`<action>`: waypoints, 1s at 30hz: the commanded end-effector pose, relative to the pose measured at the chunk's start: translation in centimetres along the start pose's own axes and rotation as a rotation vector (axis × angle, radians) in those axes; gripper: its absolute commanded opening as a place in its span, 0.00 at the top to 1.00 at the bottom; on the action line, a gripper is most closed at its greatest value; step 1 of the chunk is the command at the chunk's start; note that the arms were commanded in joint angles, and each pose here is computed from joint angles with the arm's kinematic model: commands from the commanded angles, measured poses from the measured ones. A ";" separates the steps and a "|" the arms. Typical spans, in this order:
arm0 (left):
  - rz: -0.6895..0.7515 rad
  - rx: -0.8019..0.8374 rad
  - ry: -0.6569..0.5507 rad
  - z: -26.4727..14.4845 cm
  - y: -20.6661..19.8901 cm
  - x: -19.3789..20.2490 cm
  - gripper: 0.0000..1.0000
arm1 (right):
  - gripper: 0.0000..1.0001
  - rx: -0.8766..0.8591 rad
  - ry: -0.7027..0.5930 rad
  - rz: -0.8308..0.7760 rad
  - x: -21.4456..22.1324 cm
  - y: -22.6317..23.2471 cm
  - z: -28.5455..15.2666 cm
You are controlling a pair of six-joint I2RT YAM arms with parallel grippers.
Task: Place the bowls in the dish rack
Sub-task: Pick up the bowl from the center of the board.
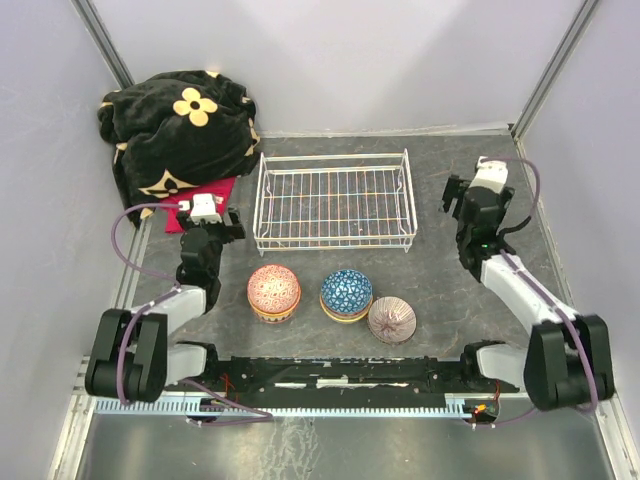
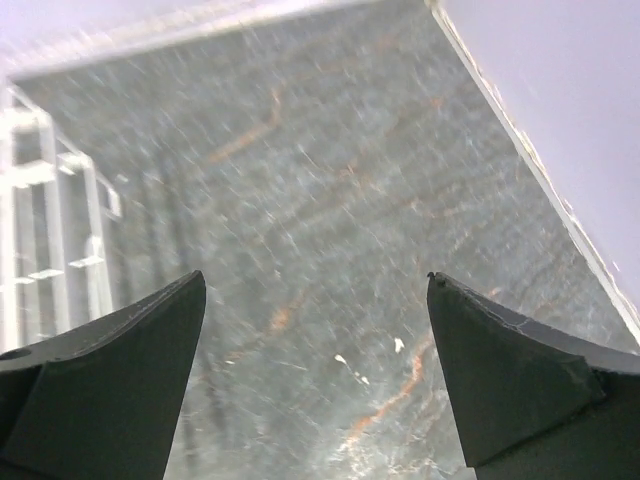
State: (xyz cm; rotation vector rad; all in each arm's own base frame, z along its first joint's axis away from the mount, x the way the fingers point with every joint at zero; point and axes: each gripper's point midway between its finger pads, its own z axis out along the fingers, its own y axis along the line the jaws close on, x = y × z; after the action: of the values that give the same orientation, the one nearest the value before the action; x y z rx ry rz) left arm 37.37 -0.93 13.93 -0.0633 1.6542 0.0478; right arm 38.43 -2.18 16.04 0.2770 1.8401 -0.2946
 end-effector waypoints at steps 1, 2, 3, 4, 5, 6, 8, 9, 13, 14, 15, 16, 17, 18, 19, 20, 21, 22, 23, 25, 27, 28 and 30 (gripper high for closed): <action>-0.106 0.022 -0.071 -0.7 -0.7 -3.8 0.01 | 0.01 -0.089 0.086 0.106 -1.5 1.0 -3.3; -0.140 0.026 -0.087 -0.9 -0.9 -4.8 0.01 | 0.01 -0.127 0.075 0.141 -2.4 1.5 -4.0; -0.178 0.040 -0.110 -1.2 -1.2 -6.0 0.01 | 0.01 -0.171 0.066 0.167 -3.3 2.0 -4.8; -0.213 0.056 -0.134 -1.6 -1.5 -7.1 0.01 | 0.01 -0.213 0.056 0.206 -4.2 2.6 -5.5; -0.249 0.084 -0.164 -2.1 -1.9 -8.6 0.01 | 0.01 -0.273 0.042 0.217 -5.5 3.4 -6.4; -0.285 0.119 -0.197 -2.5 -2.5 -10.4 0.01 | 0.01 -0.348 0.024 0.220 -6.8 4.4 -7.3; -0.333 0.201 -0.229 -3.3 -3.9 -13.5 0.01 | 0.01 -0.428 0.001 0.255 -9.7 5.4 -8.7; -0.355 0.226 -0.226 -3.6 -4.4 -14.7 0.01 | 0.01 -0.472 -0.008 0.267 -11.2 6.1 -9.4; -0.447 0.349 -0.214 -4.6 -6.6 -17.7 0.01 | 0.01 -0.446 0.026 0.387 -15.2 6.3 -9.8; -0.464 0.385 -0.209 -4.7 -7.2 -17.8 0.01 | 0.01 -0.422 0.041 0.409 -15.7 6.0 -9.7; -0.491 0.410 -0.203 -4.7 -7.7 -17.9 0.01 | 0.01 -0.435 0.049 0.395 -16.0 6.3 -9.7; -0.516 0.415 -0.182 -4.3 -7.9 -17.6 0.01 | 0.01 -0.481 0.045 0.374 -16.5 6.9 -10.1; -0.542 0.410 -0.153 -3.9 -8.0 -17.1 0.01 | 0.01 -0.514 0.049 0.357 -16.6 7.5 -10.3; -0.566 0.412 -0.123 -3.5 -8.3 -16.3 0.01 | 0.01 -0.540 0.054 0.351 -16.5 7.9 -10.5; -0.589 0.412 -0.099 -3.1 -8.5 -15.5 0.01 | 0.01 -0.557 0.063 0.352 -16.2 8.2 -10.5; -0.611 0.410 -0.075 -2.7 -8.7 -14.8 0.01 | 0.01 -0.580 0.068 0.354 -15.9 8.7 -10.5; -0.627 0.410 -0.044 -2.3 -8.9 -14.2 0.01 | 0.01 -0.599 0.072 0.354 -15.6 9.1 -10.5; -0.620 0.422 -0.013 -2.1 -9.3 -13.9 0.01 | 0.01 -0.606 0.087 0.351 -15.1 9.4 -10.2; -0.607 0.435 -0.013 -2.1 -9.6 -14.2 0.01 | 0.01 -0.604 0.099 0.346 -14.9 9.5 -9.9; -0.586 0.426 -0.055 -3.0 -9.4 -15.5 0.01 | 0.01 -0.595 0.132 0.327 -14.4 9.7 -9.4; -0.544 0.404 -0.082 -4.0 -9.5 -16.5 0.01 | 0.01 -0.599 0.169 0.307 -13.6 9.9 -9.1; -0.520 0.387 -0.083 -4.4 -9.8 -16.8 0.01 | 0.01 -0.610 0.177 0.302 -13.3 10.1 -9.2; -0.479 0.354 -0.050 -4.7 -10.6 -16.9 0.01 | 0.01 -0.649 0.179 0.295 -13.0 10.6 -9.5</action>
State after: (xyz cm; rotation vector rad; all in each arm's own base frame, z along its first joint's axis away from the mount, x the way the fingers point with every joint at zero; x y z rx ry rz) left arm 35.88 -10.64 25.60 -0.2332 1.6246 -0.6705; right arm 37.56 9.44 29.20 0.1946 1.9558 0.4819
